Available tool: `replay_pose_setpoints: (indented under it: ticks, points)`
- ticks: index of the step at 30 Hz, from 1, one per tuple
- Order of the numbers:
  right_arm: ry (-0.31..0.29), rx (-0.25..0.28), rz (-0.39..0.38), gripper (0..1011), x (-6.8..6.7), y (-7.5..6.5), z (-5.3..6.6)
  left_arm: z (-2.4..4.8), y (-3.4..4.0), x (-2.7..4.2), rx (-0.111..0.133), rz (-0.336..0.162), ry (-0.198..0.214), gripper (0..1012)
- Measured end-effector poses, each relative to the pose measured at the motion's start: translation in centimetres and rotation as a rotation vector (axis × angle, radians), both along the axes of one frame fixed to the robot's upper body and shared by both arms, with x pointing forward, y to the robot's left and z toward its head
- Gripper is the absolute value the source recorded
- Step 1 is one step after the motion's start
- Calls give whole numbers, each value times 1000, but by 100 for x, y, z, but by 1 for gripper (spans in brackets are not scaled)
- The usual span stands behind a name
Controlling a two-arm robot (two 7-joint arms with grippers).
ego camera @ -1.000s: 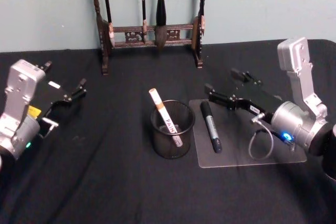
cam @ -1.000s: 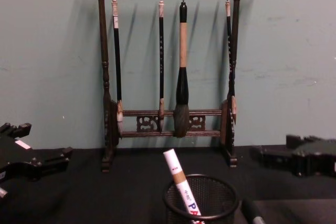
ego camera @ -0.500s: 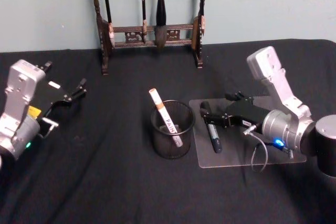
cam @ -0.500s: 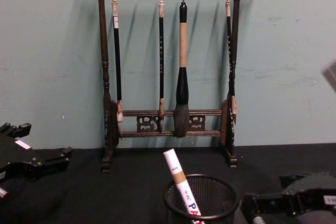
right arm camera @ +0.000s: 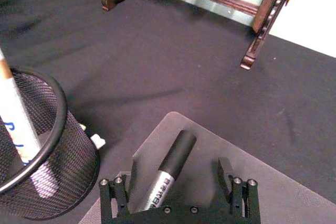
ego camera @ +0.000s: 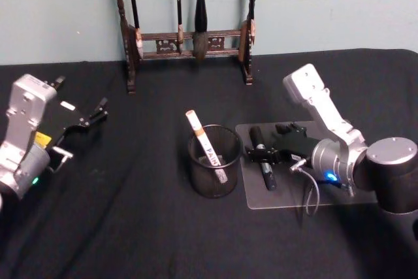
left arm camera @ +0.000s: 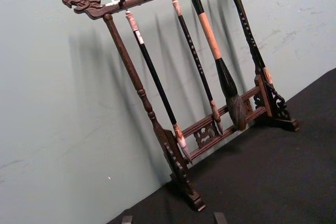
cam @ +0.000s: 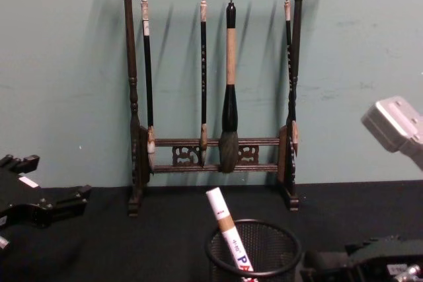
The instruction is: Pick up the water-based marker from the table and place it into the pen holder.
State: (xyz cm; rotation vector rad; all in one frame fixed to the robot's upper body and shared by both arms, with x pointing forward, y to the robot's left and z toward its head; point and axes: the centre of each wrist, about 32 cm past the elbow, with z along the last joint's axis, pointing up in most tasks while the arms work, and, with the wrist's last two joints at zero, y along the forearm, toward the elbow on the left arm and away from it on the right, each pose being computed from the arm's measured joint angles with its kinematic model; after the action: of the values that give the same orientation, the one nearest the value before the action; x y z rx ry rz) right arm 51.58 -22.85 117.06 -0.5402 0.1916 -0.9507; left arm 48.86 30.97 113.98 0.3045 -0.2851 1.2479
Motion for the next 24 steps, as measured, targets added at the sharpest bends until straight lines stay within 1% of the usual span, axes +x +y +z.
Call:
replay_pose_setpoints:
  ticks: [10, 24]
  points:
    - [13, -11, 0, 1002, 57, 67, -47, 0, 0, 0, 0, 0, 0, 1001]
    - [22, -8, -3, 1002, 67, 67, -83, 0, 0, 0, 0, 0, 0, 1001]
